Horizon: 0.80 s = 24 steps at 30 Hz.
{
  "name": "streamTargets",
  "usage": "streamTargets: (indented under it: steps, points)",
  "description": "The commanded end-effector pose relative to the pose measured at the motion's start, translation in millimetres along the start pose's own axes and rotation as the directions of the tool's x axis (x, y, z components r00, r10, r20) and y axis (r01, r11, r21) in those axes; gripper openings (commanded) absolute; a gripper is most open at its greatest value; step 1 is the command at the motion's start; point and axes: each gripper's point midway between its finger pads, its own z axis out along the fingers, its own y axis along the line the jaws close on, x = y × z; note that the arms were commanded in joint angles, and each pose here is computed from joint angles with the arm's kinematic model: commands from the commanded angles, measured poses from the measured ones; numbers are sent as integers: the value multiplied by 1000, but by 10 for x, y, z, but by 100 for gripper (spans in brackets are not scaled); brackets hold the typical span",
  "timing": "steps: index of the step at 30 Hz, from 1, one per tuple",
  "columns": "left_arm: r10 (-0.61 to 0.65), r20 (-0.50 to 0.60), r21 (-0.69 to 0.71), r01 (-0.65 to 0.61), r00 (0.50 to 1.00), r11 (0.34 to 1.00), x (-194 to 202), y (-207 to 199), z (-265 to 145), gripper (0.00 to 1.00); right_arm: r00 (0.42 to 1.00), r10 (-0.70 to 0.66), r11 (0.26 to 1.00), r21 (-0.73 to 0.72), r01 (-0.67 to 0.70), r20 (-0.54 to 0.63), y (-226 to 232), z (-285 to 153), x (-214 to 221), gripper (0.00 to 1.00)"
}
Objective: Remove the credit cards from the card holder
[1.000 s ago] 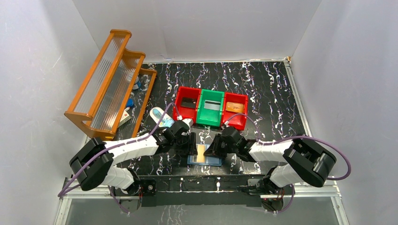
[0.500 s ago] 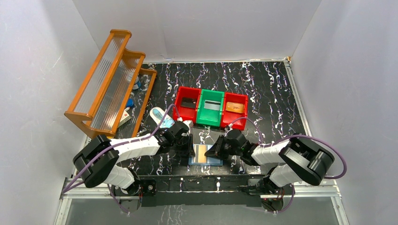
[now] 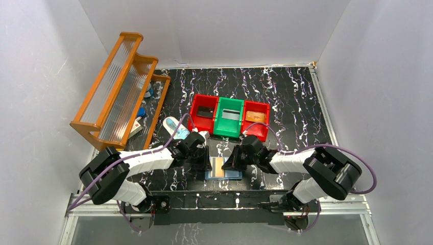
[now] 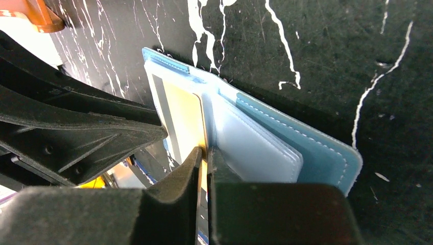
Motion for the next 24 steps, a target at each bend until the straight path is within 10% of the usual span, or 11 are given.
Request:
streamTargets:
  steps: [1, 24]
  points:
    - [-13, -81, -40, 10, 997, 999, 295, 172, 124, 11, 998, -58, 998, 21, 57, 41, 14, 29, -60, 7]
    - [-27, -108, -125, 14, 994, 992, 457, 433, 155, 9, 996, -60, 991, 127, 52, 63, -290, -214, -187, 11]
